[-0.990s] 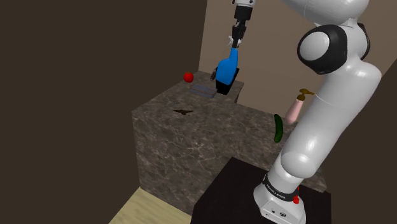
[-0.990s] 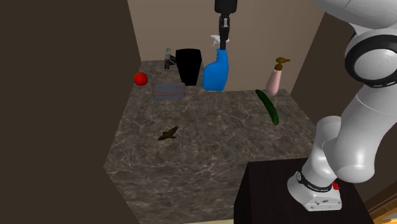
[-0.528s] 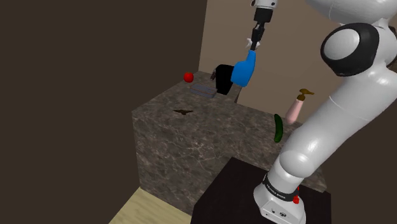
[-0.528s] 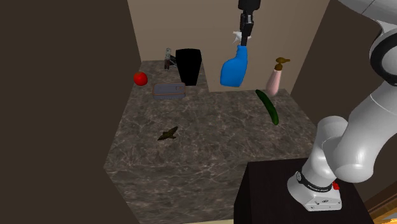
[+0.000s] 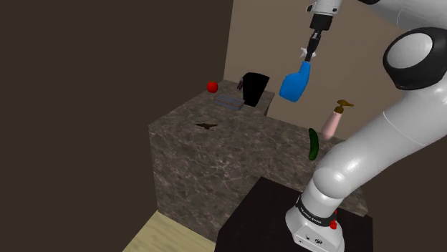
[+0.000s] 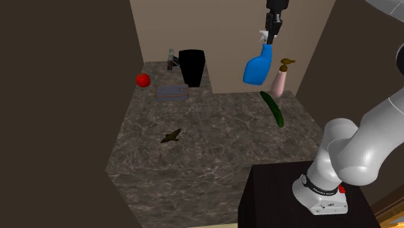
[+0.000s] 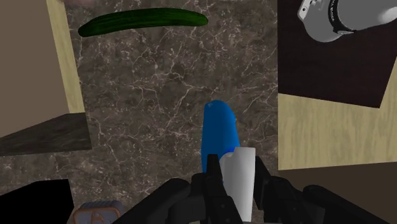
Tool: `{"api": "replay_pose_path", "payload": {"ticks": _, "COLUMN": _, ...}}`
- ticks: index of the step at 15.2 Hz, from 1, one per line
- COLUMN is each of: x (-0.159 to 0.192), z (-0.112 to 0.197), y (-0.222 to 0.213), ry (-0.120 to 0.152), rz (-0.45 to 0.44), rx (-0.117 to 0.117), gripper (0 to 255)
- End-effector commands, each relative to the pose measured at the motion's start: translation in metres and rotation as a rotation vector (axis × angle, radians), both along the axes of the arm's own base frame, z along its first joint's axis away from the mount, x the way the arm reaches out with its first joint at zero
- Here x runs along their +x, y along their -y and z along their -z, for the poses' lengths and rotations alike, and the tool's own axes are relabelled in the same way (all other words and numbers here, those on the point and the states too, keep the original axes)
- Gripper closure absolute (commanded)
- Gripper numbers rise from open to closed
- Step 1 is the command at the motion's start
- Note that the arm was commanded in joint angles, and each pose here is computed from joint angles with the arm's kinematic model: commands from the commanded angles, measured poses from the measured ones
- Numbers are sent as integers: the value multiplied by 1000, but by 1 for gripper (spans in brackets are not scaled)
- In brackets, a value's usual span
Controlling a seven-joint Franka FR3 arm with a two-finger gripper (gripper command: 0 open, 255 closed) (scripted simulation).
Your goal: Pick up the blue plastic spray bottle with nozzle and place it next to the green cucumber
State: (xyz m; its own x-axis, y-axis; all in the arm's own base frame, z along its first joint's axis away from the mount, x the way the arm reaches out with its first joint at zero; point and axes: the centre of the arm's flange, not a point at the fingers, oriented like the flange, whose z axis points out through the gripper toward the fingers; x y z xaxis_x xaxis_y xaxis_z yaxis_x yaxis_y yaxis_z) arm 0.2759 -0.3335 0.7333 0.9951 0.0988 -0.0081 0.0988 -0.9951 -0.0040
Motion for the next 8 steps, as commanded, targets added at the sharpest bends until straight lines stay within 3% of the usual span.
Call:
{"api": "replay_pose_path", "payload": {"ticks": 1, "x": -25, "z": -2, "y": 12, "ry": 0, "rz": -1, "rx": 0, "gripper": 255}}
{"api": "replay_pose_path", "payload": {"ticks": 8, "x": -105, "z": -2, "y": 58, "ry": 0, "rz": -1, "rx": 0, "gripper": 255}}
